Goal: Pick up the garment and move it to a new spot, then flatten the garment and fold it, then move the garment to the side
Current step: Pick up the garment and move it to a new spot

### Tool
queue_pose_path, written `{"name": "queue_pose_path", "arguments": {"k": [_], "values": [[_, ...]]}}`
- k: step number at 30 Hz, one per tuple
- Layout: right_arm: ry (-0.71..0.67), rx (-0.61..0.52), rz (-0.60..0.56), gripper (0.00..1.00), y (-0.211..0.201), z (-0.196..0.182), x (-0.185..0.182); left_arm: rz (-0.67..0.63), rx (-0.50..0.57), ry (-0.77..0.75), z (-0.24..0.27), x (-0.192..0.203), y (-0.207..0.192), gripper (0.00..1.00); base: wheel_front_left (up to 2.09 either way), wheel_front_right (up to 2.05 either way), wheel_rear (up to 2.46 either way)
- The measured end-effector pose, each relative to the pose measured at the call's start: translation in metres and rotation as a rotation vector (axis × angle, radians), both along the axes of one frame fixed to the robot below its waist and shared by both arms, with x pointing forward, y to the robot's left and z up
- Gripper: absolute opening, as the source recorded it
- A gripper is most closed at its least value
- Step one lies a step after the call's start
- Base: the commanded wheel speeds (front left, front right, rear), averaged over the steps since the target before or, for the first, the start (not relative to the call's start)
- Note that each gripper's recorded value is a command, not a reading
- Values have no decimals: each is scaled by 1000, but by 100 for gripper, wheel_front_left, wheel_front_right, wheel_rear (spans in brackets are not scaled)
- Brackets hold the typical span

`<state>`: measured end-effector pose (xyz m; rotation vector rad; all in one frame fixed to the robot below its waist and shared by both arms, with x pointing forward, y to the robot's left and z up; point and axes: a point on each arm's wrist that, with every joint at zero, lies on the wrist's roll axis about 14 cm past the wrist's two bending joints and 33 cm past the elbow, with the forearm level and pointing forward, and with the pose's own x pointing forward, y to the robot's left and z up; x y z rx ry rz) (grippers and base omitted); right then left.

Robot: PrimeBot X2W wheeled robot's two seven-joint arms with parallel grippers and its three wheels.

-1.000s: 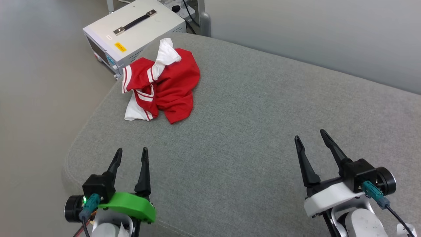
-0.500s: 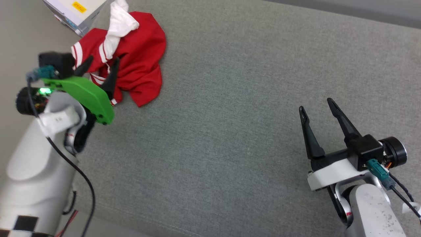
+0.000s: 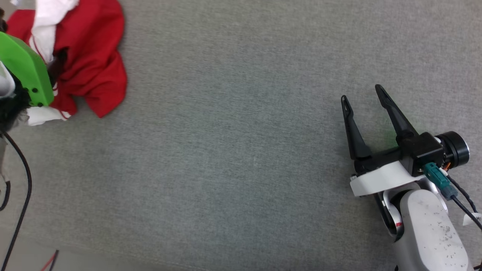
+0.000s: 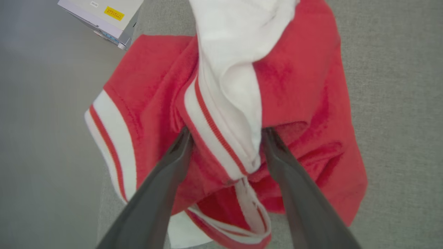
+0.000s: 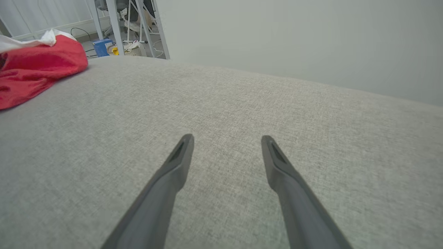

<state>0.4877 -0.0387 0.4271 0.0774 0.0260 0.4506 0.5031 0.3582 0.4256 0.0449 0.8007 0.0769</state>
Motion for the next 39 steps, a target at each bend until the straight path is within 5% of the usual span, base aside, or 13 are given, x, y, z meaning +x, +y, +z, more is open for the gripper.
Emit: {"name": "queue_pose_path", "arguments": {"k": [5, 6, 7, 14, 24, 26, 34, 39], "values": [[22, -3, -26, 100, -9, -14, 5, -32, -42, 87, -40, 10, -18, 100, 0, 0, 0], [25, -2, -28, 100, -10, -16, 5, -32, -61, 89, -43, 12, -22, 29, 0, 0, 0], [27, -2, -29, 100, -10, -17, 5, -35, -70, 84, -44, 14, -25, 0, 0, 0, 0], [19, -6, -31, 100, -11, -11, 4, -40, -47, -81, -24, 28, -21, 0, 0, 0, 0], [-20, -7, -60, 100, -23, 21, -11, -80, 50, -465, 73, 39, -15, 0, 0, 0, 0], [-63, 17, -83, 100, -30, 50, -26, -173, 99, -677, 148, 33, -43, 0, 0, 0, 0], [-150, 31, -117, 100, -43, 92, -43, -328, 83, -894, 227, 13, -115, 0, 0, 0, 0], [-207, 29, -172, 100, -63, 115, -50, -426, -14, -999, 255, 6, -182, 0, 0, 0, 0]]}}
